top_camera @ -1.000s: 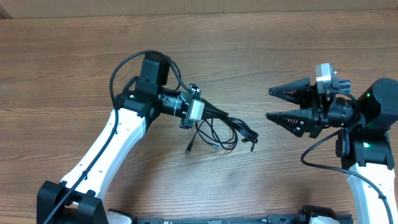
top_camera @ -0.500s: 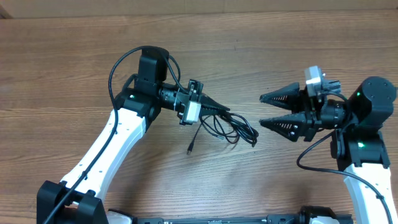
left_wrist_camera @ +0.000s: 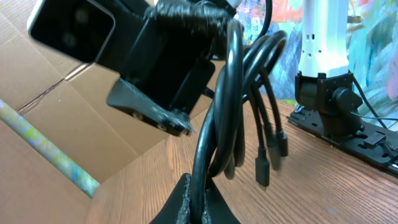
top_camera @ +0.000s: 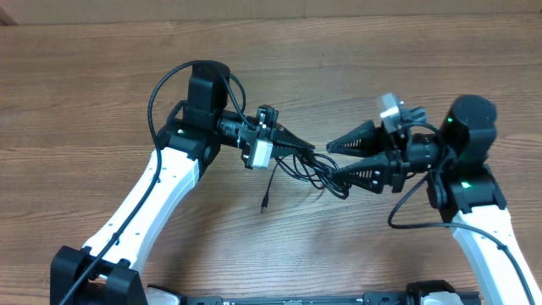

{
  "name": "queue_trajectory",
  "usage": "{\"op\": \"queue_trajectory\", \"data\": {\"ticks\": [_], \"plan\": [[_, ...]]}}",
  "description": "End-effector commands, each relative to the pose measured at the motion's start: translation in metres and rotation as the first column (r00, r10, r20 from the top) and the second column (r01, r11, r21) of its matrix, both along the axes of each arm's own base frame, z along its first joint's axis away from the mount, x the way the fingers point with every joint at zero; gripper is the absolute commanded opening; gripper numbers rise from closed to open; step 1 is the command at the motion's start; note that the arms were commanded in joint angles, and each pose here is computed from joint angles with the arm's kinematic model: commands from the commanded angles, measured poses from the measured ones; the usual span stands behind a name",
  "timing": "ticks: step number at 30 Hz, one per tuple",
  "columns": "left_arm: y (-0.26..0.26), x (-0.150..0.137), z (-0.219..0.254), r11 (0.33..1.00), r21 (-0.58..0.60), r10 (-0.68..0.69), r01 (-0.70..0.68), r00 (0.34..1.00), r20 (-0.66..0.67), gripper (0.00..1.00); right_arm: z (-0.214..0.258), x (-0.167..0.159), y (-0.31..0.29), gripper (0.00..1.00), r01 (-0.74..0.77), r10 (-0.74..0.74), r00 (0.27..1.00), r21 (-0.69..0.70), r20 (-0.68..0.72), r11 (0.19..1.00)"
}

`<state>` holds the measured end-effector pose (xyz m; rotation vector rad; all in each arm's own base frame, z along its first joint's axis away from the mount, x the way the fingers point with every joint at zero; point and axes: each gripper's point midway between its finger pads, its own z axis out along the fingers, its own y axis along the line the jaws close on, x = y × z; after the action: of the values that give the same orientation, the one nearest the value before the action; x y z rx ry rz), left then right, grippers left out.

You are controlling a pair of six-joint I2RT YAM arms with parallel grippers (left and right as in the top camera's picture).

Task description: Untangle cables

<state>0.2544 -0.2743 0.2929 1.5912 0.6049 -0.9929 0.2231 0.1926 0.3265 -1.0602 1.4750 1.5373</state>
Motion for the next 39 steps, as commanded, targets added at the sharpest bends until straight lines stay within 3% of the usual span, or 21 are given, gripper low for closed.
{"op": "queue_trajectory", "data": {"ticks": [1, 5, 30, 39], "plan": [[-0.001, -0.005, 0.007, 0.999, -0.022, -0.034, 0.034, 0.999, 0.017, 0.04, -0.009, 0.000, 0.002, 0.45, -0.024, 0.024, 0.999, 0.001, -0.034, 1.000], [-0.002, -0.002, 0.005, 1.000, -0.012, -0.014, 0.014, 1.000, 0.021, 0.04, -0.011, 0.002, 0.002, 0.40, -0.025, 0.025, 0.999, 0.000, -0.047, 1.000], [-0.006, 0.016, -0.004, 0.995, 0.044, 0.090, -0.091, 0.995, 0.039, 0.04, -0.013, -0.003, 0.002, 0.40, -0.047, 0.047, 0.995, 0.004, -0.086, 0.999], [-0.007, 0.018, -0.001, 0.995, 0.030, 0.092, -0.094, 0.993, 0.071, 0.05, -0.014, -0.003, 0.002, 0.34, -0.048, 0.048, 0.994, 0.003, -0.096, 0.999]]}}
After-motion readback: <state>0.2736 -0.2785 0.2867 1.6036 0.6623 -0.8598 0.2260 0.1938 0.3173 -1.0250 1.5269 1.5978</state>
